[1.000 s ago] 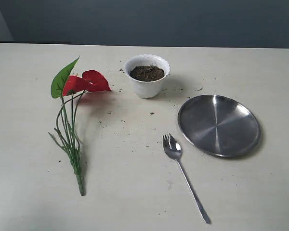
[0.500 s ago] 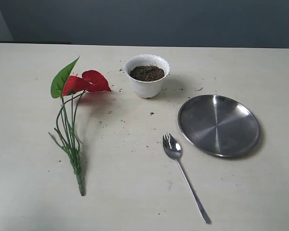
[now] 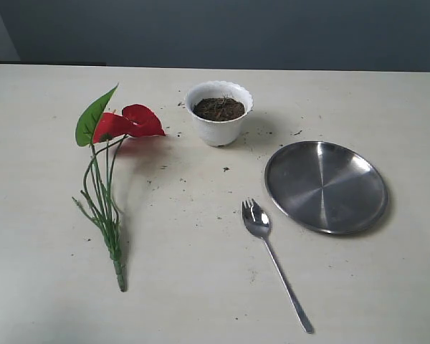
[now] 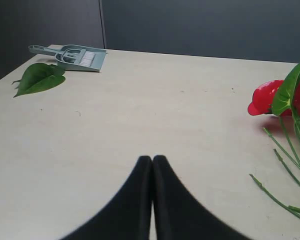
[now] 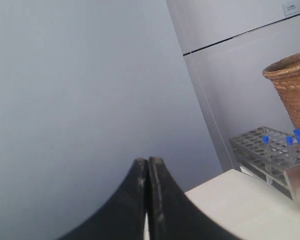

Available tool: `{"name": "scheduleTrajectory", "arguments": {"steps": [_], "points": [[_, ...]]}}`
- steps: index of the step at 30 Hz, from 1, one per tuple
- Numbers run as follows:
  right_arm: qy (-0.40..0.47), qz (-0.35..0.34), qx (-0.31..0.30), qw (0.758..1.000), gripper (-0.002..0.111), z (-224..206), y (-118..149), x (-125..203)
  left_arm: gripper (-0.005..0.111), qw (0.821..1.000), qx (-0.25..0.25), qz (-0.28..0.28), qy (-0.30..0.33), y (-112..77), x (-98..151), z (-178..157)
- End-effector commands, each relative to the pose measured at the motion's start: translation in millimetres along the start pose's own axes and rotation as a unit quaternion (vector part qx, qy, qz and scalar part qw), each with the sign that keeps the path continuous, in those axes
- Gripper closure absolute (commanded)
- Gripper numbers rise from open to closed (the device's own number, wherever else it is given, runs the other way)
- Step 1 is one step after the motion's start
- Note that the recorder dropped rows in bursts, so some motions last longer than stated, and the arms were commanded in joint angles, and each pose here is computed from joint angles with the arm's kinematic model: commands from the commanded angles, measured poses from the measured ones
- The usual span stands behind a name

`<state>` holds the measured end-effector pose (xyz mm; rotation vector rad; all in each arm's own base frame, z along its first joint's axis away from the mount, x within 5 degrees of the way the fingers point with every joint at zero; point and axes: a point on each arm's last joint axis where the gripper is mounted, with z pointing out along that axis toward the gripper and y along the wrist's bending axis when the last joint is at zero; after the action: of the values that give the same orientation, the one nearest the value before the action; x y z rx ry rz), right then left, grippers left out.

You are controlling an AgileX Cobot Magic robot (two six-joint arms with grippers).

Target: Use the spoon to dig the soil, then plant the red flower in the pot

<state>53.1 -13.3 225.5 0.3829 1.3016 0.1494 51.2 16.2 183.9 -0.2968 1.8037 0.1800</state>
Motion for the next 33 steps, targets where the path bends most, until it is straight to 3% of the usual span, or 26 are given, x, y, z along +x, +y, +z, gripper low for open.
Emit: {"name": "scheduleTrajectory", "arguments": {"steps": [1,9,16,27,31,33], "points": [[-0.044,0.072,0.022,0.996,0.109,-1,-5,-7,0.106,1.0,0.005,-0.004,-0.003,-0.7,1,0],[-0.057,0.076,0.017,0.995,0.109,-1,-2,-16,0.106,1.0,0.005,-0.004,-0.003,-0.7,1,0],[-0.116,-0.092,-0.048,0.988,0.109,-8,32,-79,0.106,1.0,0.005,-0.004,-0.003,-0.7,1,0],[0.021,-0.238,-0.086,0.967,0.109,7,76,-157,0.106,1.0,0.005,-0.004,-0.003,-0.7,1,0],[0.111,-0.237,-0.205,0.943,0.109,37,108,-170,0.106,1.0,0.005,-0.004,-0.003,-0.7,1,0],[0.148,-0.225,-0.223,0.937,0.109,61,114,-170,0.106,1.0,0.005,-0.004,-0.003,-0.7,1,0]]}}
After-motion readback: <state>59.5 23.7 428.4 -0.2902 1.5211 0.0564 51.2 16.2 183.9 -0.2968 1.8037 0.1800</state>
